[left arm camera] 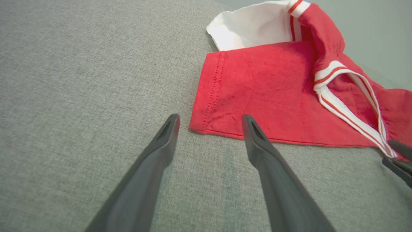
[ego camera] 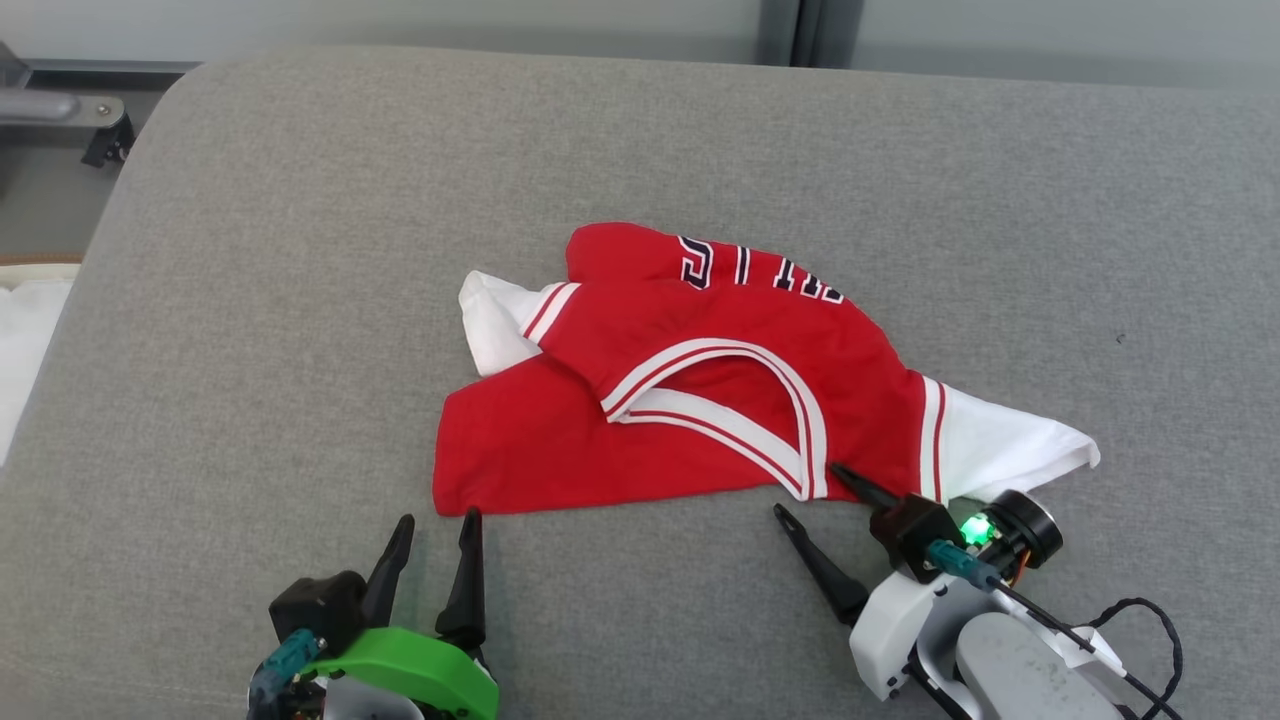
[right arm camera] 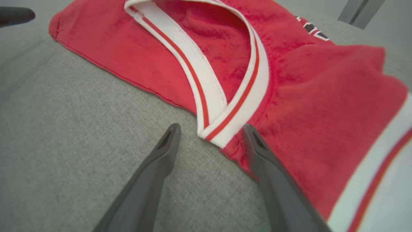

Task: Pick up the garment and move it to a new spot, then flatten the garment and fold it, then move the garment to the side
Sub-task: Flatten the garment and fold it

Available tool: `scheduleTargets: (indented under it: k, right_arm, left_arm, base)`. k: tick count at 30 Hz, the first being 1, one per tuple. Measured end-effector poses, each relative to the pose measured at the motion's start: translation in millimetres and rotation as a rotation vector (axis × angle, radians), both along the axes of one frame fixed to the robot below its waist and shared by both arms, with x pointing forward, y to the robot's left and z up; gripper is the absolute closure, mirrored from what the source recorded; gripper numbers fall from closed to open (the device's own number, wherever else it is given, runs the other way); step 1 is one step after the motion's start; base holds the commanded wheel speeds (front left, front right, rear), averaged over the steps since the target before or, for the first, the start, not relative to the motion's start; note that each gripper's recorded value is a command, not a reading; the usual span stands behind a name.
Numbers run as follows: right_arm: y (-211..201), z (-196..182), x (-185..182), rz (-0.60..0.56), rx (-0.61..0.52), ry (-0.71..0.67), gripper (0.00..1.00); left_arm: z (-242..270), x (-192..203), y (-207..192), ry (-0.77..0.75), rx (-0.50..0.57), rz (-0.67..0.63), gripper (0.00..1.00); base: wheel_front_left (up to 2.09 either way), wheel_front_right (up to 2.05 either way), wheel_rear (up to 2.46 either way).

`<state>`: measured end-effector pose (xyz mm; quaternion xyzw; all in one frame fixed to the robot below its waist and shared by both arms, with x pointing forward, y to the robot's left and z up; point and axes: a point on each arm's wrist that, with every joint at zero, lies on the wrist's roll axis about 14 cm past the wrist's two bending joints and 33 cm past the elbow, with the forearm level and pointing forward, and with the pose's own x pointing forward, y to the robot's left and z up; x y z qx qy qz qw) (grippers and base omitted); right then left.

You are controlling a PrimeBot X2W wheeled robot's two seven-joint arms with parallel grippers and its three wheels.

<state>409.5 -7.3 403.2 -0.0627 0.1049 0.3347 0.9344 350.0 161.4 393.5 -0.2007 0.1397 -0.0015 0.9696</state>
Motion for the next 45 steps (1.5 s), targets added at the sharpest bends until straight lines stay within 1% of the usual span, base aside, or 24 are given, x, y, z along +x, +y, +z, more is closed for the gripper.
scheduleTargets:
  k: [1, 2, 3, 4, 5, 6, 10, 14, 18, 20, 23, 26, 27, 28, 29, 31, 32, 33, 34, 35, 38, 45]
  right_arm:
    - [0.5, -1.4, 0.9, 0.002, -0.003, 0.003, 0.0]
    - [1.2, -3.2, 1.8, 0.005, -0.007, 0.006, 0.15]
    - [1.9, -5.1, 2.2, 0.007, -0.011, 0.011, 0.44]
    - [2.5, -6.4, 2.4, 0.008, -0.012, 0.015, 0.66]
    - [3.0, -7.3, 2.8, 0.009, -0.012, 0.018, 0.77]
    - [3.1, -8.1, 2.9, 0.011, -0.014, 0.019, 1.0]
    - [0.1, -7.3, 4.3, 0.001, -0.009, 0.02, 1.0]
    - [0.3, 5.3, 8.6, -0.01, 0.026, -0.006, 1.0]
    - [1.6, 36.4, 21.3, -0.048, 0.134, -0.058, 1.0]
    - [-8.1, 56.1, 39.2, -0.094, 0.181, -0.101, 1.0]
    - [-28.4, 90.2, 76.0, -0.157, 0.212, -0.195, 1.0]
    - [-51.5, 113.9, 113.0, -0.233, 0.212, -0.244, 1.0]
    - [-59.5, 117.8, 124.1, -0.25, 0.185, -0.255, 1.0]
    - [-65.9, 121.2, 132.8, -0.264, 0.164, -0.265, 0.95]
    - [-74.9, 123.5, 142.9, -0.292, 0.15, -0.267, 0.87]
    - [-92.4, 116.1, 159.1, -0.332, 0.073, -0.246, 0.57]
    - [-101.1, 108.9, 163.6, -0.355, 0.045, -0.224, 0.06]
    - [-113.9, 99.7, 168.5, -0.382, 0.002, -0.206, 0.0]
    - [-119.8, 94.8, 170.9, -0.389, -0.036, -0.202, 0.0]
    - [-126.7, 92.8, 173.6, -0.406, -0.051, -0.202, 0.0]
    - [-136.5, 88.1, 177.2, -0.453, -0.04, -0.2, 0.0]
    - [-137.2, 72.4, 149.7, -0.479, -0.021, -0.188, 0.0]
  left_arm:
    - [-0.3, -0.1, 0.5, 0.001, -0.001, 0.002, 0.0]
    - [-1.1, -0.6, 1.6, 0.004, -0.002, 0.006, 0.0]
    - [-1.6, -1.0, 2.9, 0.006, -0.001, 0.01, 0.0]
    - [-2.1, -1.3, 3.8, 0.008, 0.0, 0.013, 0.0]
    - [-2.5, -1.6, 4.5, 0.009, 0.0, 0.015, 0.0]
    - [-2.6, -1.8, 5.0, 0.01, 0.001, 0.017, 0.0]
    - [-2.2, -1.4, 5.1, 0.008, 0.001, 0.017, 0.0]
    - [0.2, 0.1, 0.3, -0.001, -0.001, 0.002, 0.0]
    - [4.0, 2.0, -5.5, -0.014, -0.004, -0.016, 0.0]
    - [4.2, 2.8, -6.8, -0.015, -0.005, -0.02, 0.0]
    - [2.2, 3.4, -8.3, -0.01, -0.003, -0.026, 0.0]
    - [0.8, 5.6, -10.0, -0.006, 0.003, -0.036, 0.0]
    - [0.6, 6.7, -10.6, -0.006, 0.005, -0.039, 0.0]
    - [0.7, 7.4, -10.7, -0.006, 0.006, -0.04, 0.0]
    - [-0.1, 7.6, -11.0, -0.003, 0.007, -0.042, 0.0]
    - [-1.6, 8.0, -10.1, 0.002, 0.01, -0.041, 0.0]
    - [-1.9, 8.3, -9.7, 0.003, 0.012, -0.041, 0.0]
    - [-2.4, 8.9, -8.8, 0.005, 0.013, -0.039, 0.0]
    - [-2.9, 8.8, -8.4, 0.007, 0.014, -0.039, 0.0]
    - [-3.6, 8.2, -8.0, 0.01, 0.015, -0.037, 0.0]
    - [-5.0, 6.7, -6.2, 0.015, 0.017, -0.032, 0.0]
    - [0.9, 10.9, -2.0, -0.008, 0.042, -0.03, 0.0]
  base:
    - [0.0, 0.0, 0.0]
    - [0.0, 0.0, 0.0]
    - [0.0, 0.0, 0.0]
    - [0.0, 0.0, 0.0]
    - [0.0, 0.0, 0.0]
    - [0.0, 0.0, 0.0]
    - [0.0, 0.0, 0.0]
    - [0.0, 0.0, 0.0]
    - [0.0, 0.0, 0.0]
    - [0.0, 0.0, 0.0]
    - [0.0, 0.0, 0.0]
    - [0.0, 0.0, 0.0]
    - [0.0, 0.0, 0.0]
    - [0.0, 0.0, 0.0]
    - [0.0, 0.0, 0.0]
    - [0.0, 0.0, 0.0]
    - [0.0, 0.0, 0.0]
    - [0.0, 0.0, 0.0]
    - [0.0, 0.0, 0.0]
    - [0.0, 0.0, 0.0]
    - [0.0, 0.0, 0.0]
    - [0.0, 0.0, 0.0]
